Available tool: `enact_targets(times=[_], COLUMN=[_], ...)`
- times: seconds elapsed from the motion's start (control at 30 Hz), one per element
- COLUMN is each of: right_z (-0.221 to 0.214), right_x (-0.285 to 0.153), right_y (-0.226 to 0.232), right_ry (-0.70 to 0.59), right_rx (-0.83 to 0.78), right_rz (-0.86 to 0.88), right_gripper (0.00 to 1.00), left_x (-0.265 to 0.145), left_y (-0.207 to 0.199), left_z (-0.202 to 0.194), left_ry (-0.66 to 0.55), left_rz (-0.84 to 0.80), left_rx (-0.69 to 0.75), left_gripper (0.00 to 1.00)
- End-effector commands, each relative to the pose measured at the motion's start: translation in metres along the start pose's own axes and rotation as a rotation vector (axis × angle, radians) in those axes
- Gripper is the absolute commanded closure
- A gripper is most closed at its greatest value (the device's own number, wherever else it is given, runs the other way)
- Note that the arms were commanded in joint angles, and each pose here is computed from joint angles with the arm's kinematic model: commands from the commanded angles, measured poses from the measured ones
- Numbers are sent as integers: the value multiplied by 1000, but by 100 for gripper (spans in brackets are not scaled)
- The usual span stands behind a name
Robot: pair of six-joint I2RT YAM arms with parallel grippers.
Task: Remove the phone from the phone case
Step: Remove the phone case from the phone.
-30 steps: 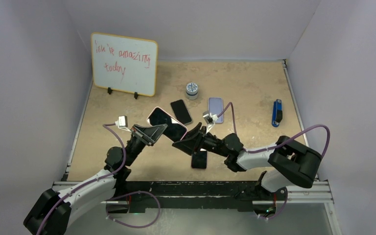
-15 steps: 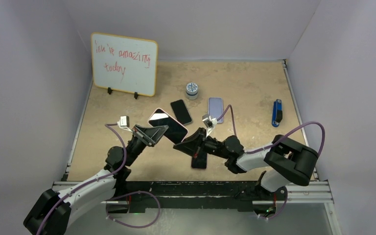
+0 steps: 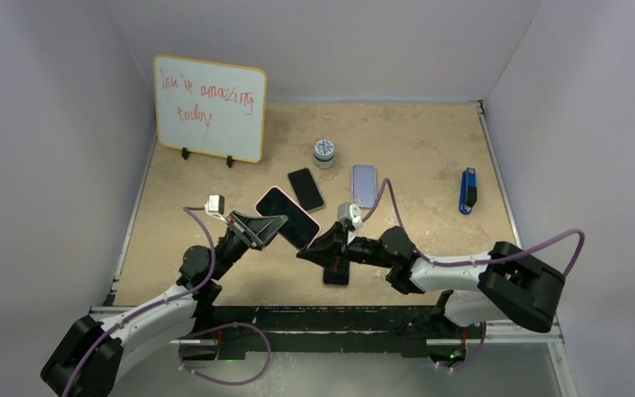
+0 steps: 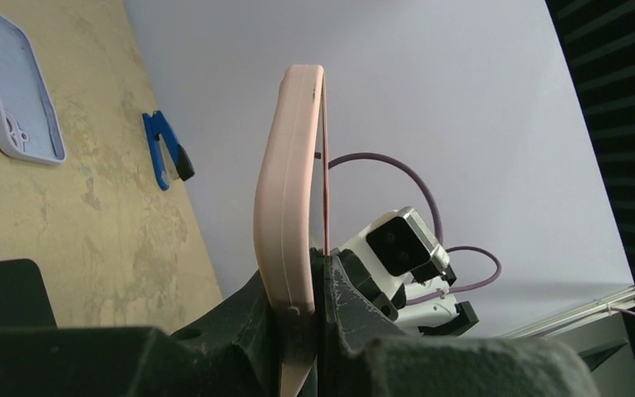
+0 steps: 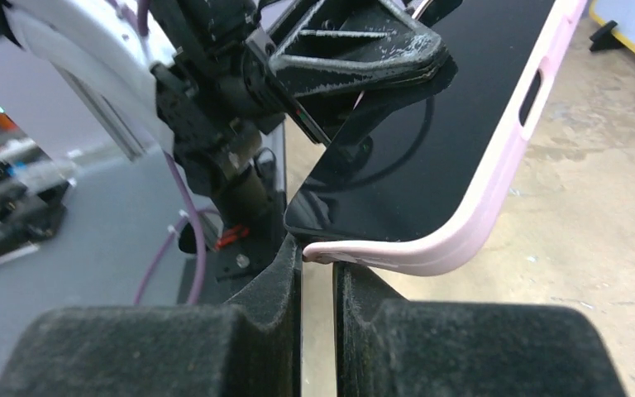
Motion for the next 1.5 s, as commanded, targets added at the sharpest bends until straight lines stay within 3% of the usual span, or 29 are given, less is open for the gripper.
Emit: enact_targets(times=[0.0, 0.3, 0.6, 0.77, 1.0, 1.47], right_z=[11, 16, 4, 12, 30, 49], right_x=[4, -1, -31, -48, -52, -42], right_y=[-13, -11, 5, 7, 20, 50], right_ry=[60, 80, 108, 79, 63, 60], right_rx=[-267, -244, -118, -128, -156, -149], right_rz=[-18, -31, -40, -80, -44, 124], right_gripper=[100, 98, 48, 35, 33, 43], left_x=[1, 9, 13, 16, 13, 11], left_y=[-11, -35, -50, -68, -87, -95], left_z=[-12, -18, -25, -32, -40, -48], left_ry=[82, 159, 252, 330, 421, 516], left_rz=[-30, -111, -144, -178, -220, -240], left_rx=[-19, 116, 330, 450, 547, 626], left_gripper=[100, 100, 100, 100, 100, 100])
Point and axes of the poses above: each gripper's point midway between its finger pads, its own x axis out along the fingers, its own y axis along the line the jaws close on, z = x × y, the point moved 1 cm from there along -x, back along the fingers, and after that the axes turned 3 degrees about -x, right-handed, at the moved point
